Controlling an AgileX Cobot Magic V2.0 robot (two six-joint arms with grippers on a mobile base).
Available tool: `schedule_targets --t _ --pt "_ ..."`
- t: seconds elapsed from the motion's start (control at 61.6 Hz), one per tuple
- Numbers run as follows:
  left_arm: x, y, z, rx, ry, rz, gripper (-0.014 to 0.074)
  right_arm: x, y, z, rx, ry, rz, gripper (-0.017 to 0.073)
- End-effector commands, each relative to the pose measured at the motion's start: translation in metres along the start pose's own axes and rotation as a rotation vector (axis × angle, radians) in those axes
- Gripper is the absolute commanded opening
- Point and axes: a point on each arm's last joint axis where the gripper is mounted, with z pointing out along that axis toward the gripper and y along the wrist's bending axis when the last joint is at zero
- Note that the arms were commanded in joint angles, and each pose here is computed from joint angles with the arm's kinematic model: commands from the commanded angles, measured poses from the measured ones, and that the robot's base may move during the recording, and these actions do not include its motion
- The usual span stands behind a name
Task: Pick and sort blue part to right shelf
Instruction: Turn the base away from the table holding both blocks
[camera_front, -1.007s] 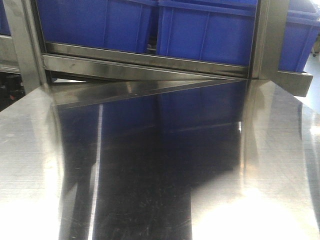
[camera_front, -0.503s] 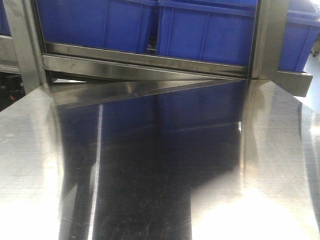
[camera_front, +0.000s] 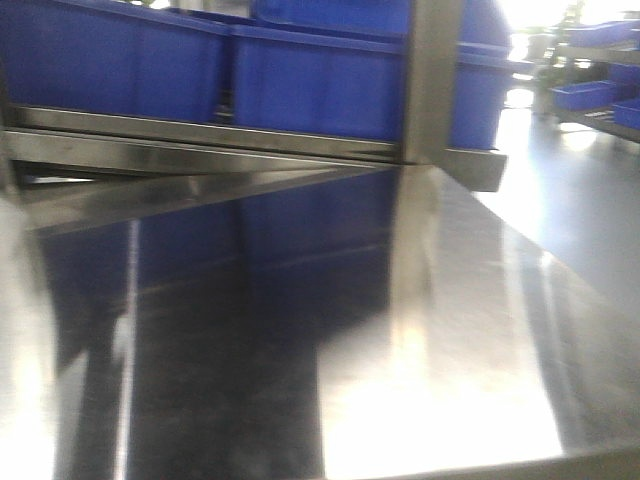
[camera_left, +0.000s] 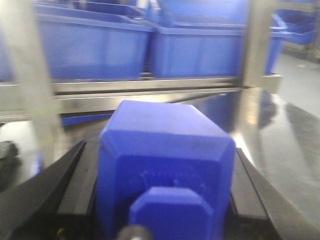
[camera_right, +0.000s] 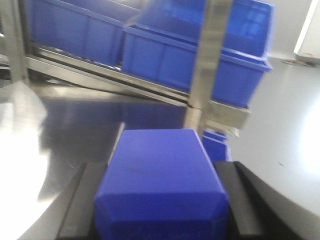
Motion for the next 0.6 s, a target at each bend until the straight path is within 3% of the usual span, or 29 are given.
schedule_targets --t 0.0,0.585 --pt "-0.0165 0.0012 -0.0022 -0.007 -0.105 -0.003 0.0356 -0.0165 0.0002 -0.0015 -0.003 -0.106 -0.033 0.029" --pt "-0.0164 0.0013 -0.0009 -0.007 -0.098 -0.003 0.0355 -0.0165 0.0003 -0.0011 -0.003 -0.104 -0.033 0.029"
